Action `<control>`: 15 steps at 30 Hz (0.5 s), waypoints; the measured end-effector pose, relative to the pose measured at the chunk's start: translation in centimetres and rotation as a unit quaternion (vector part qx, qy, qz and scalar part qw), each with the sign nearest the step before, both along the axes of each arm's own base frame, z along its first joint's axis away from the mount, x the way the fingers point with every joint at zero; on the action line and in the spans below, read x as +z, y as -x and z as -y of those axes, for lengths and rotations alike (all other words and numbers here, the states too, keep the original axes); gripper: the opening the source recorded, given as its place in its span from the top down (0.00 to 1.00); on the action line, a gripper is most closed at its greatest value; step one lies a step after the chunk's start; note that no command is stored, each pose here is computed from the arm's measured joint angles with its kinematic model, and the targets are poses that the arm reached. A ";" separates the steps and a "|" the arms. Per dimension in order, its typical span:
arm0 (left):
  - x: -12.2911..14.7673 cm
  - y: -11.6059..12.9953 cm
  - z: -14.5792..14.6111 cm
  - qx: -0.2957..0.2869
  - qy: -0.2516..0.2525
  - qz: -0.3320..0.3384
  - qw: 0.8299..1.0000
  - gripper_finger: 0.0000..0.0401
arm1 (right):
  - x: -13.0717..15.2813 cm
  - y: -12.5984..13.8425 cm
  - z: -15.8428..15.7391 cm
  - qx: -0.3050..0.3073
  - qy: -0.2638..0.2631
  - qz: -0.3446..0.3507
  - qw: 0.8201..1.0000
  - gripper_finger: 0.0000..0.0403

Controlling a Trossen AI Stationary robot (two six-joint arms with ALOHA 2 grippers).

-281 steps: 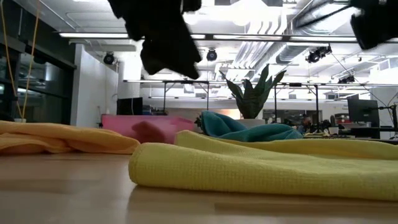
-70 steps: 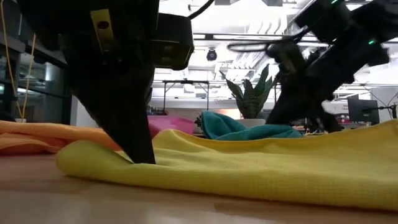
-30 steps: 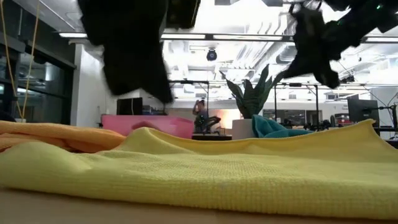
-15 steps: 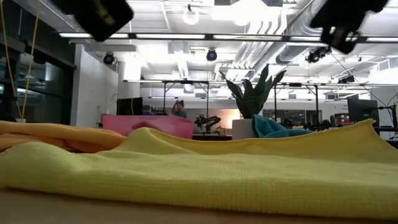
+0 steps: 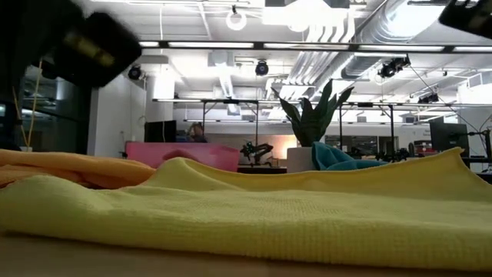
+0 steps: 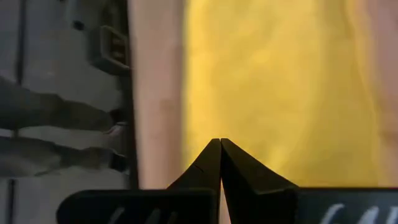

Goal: Fold microfiber towels
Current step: Fold the yellow microfiber cloth

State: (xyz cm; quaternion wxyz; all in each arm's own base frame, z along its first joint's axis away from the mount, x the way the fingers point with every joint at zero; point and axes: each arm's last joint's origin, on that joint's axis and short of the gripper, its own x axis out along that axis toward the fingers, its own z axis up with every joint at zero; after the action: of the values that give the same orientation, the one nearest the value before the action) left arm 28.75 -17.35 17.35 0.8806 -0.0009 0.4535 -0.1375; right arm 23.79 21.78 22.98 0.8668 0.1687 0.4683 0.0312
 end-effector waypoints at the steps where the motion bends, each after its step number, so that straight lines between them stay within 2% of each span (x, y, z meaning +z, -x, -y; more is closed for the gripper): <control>1: -0.4 0.0 0.1 -0.005 -0.006 -0.005 1.000 1.00 | -0.3 -0.3 -0.5 0.000 -0.005 -0.001 1.000 1.00; 3: -0.7 -0.6 0.4 -0.006 -0.004 0.008 1.000 1.00 | -0.9 -0.3 -1.3 0.001 0.004 -0.016 1.000 1.00; 9: -1.8 -0.5 0.6 -0.020 -0.042 -0.008 0.999 0.96 | -2.4 -1.8 -2.9 -0.018 -0.003 -0.036 0.999 0.99; 15: -2.9 -1.0 1.2 -0.022 -0.047 0.000 0.999 0.85 | -3.4 -1.7 -3.5 -0.004 0.008 -0.064 0.998 0.88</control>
State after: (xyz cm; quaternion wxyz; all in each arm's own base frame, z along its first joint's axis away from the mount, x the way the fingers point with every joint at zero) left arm 29.79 -18.56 14.46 0.8761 0.0505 0.4598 -0.1358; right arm 25.50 25.31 19.58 0.8365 0.1656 0.5221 0.0129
